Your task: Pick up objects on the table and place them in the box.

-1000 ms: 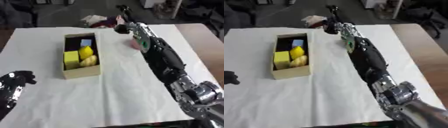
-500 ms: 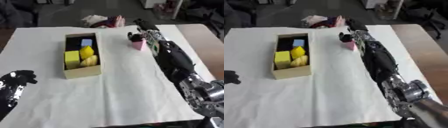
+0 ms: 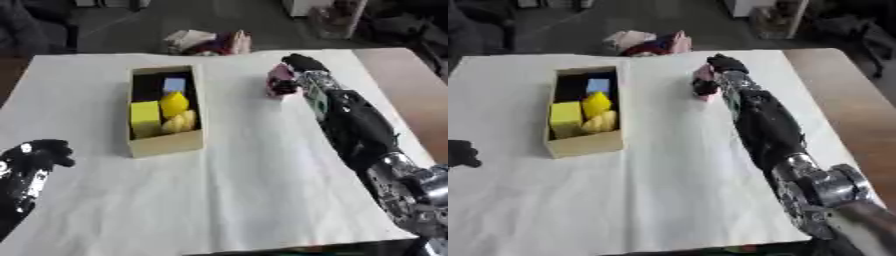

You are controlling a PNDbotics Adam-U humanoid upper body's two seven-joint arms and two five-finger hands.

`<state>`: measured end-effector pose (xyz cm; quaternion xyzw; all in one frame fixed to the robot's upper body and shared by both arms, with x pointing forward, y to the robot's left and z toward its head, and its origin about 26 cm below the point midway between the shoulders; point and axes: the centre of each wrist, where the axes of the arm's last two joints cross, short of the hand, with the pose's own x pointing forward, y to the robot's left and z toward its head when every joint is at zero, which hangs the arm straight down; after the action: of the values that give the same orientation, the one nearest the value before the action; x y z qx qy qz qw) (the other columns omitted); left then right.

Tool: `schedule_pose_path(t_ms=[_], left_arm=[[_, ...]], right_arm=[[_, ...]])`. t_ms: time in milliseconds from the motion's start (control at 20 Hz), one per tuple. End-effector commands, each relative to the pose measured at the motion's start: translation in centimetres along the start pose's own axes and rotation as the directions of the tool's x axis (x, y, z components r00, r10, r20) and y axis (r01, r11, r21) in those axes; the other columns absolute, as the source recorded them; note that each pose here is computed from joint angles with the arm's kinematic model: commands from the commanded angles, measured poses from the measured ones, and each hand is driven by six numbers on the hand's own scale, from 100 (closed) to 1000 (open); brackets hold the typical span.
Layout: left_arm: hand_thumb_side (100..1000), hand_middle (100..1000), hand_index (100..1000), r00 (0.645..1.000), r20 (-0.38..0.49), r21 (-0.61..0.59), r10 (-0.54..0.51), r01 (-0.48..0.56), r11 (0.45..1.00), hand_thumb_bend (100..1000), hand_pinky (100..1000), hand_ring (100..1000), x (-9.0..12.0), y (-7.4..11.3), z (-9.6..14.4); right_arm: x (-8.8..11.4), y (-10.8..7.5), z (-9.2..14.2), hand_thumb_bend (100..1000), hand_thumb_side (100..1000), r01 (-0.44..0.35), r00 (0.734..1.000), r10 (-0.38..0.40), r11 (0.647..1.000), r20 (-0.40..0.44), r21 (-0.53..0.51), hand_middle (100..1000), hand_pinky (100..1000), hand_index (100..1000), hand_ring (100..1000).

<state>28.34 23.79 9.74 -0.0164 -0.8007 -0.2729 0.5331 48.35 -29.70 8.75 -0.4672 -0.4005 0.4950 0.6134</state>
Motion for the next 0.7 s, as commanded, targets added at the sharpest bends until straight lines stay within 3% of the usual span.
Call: schedule_pose_path(t_ms=[50,150,300,450,550,700], left_arm=[[693,615,743,1.0,0.016,0.006,-0.025,0.024,1.0,100,785,619,0.6,0.7,0.0],[693,615,743,1.0,0.016,0.006,-0.024,0.024,1.0,100,785,619,0.6,0.7,0.0],[694,615,743,1.0,0.016,0.006,-0.023,0.023,1.0,100,785,618,0.6,0.6,0.0],[693,615,743,1.0,0.015,0.006,-0.024,0.024,1.0,100,785,618,0.6,0.6,0.0],[692,615,743,1.0,0.016,0.007,-0.024,0.024,1.0,100,785,618,0.6,0.6,0.0],[693,615,743,1.0,0.017,0.005,-0.023,0.023,1.0,100,785,618,0.6,0.6,0.0]], right_arm=[[-1.3,-0.8,-0.2,124,628,0.013,0.999,-0.014,1.0,-0.036,-0.005,1000,990,1000,1000],[-1.4,-0.3,-0.2,102,584,0.02,0.999,-0.019,1.0,-0.044,0.012,977,958,1000,978],[-1.4,-0.1,-0.1,100,416,0.039,0.998,-0.04,0.999,-0.047,-0.022,882,864,978,844],[-1.1,-0.4,-0.1,100,225,0.073,0.997,-0.077,0.992,-0.03,-0.104,768,777,939,665],[-0.6,-0.8,0.0,100,162,0.092,0.996,-0.094,0.981,-0.003,-0.171,713,755,922,580],[0.8,-2.6,0.3,100,100,0.111,0.993,-0.091,0.952,0.081,-0.287,680,745,917,535]])
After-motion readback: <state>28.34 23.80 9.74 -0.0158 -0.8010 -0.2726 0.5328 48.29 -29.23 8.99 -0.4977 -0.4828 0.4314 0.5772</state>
